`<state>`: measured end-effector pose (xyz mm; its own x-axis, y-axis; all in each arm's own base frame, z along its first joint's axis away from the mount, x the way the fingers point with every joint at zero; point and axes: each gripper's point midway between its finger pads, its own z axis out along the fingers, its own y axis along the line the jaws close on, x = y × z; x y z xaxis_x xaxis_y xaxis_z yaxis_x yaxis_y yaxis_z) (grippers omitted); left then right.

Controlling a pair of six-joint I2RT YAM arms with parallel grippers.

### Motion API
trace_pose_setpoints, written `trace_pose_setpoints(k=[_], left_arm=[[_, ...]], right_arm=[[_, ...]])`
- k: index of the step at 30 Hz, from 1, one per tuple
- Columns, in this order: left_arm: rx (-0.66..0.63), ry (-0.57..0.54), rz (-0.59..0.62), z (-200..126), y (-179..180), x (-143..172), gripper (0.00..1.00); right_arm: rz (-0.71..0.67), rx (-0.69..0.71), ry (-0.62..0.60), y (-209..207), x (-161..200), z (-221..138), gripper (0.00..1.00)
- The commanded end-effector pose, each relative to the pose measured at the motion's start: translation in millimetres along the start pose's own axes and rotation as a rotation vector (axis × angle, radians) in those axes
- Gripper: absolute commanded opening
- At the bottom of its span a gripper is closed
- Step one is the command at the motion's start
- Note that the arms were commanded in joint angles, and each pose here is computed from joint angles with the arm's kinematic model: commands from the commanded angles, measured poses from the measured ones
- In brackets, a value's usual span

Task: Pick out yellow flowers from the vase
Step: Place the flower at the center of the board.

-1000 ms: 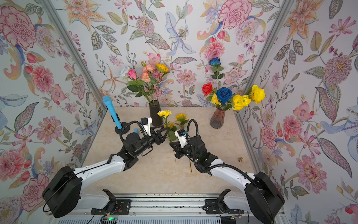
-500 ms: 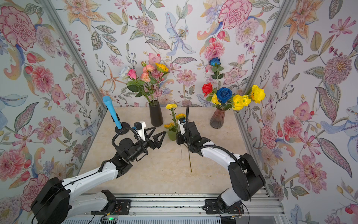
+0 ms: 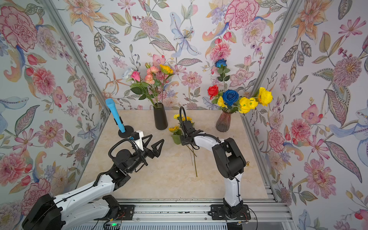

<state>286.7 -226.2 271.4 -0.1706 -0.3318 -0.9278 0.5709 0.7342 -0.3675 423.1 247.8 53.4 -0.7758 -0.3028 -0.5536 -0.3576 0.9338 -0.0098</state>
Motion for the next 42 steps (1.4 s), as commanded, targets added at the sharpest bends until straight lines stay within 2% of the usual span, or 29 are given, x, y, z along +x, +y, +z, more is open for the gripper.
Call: trace_pose_setpoints(k=[1,7,16,22,26,31,36,41,42], left_arm=[[-0.04,0.011,0.039,-5.5,8.6,8.2,1.0],[-0.049,0.012,0.038,-6.9,12.4,13.8,1.0],[-0.097,0.005,0.093,-10.0,20.5,11.8,1.0],[-0.114,-0.021,0.158,-8.7,22.5,5.2,1.0],[-0.118,-0.07,0.213,-0.5,19.2,-9.8,1.0],[-0.125,-0.112,0.403,34.3,7.3,-38.6,1.0],[-0.104,-0.15,0.541,88.2,0.7,-70.0,1.0],[-0.061,-0.195,0.567,137.2,14.0,-104.0,1.0],[-0.065,-0.17,0.576,153.2,25.1,-94.8,1.0]], right_arm=[[-0.02,0.03,0.05,-6.3,8.7,7.4,0.0],[-0.021,0.029,0.073,-5.2,16.6,14.2,0.03],[-0.019,0.017,0.055,-2.4,10.8,5.6,0.21],[0.002,-0.016,-0.015,1.0,-5.3,-17.4,0.53],[0.023,-0.037,-0.068,2.1,-17.4,-40.5,0.74],[0.075,-0.063,-0.159,-4.0,-31.3,-81.0,0.99],[0.195,-0.133,-0.225,-21.6,-32.7,-108.6,1.0],[0.291,-0.176,-0.287,-40.0,-22.3,-133.9,1.0],[0.301,-0.185,-0.307,-42.2,-21.7,-139.5,1.0]])
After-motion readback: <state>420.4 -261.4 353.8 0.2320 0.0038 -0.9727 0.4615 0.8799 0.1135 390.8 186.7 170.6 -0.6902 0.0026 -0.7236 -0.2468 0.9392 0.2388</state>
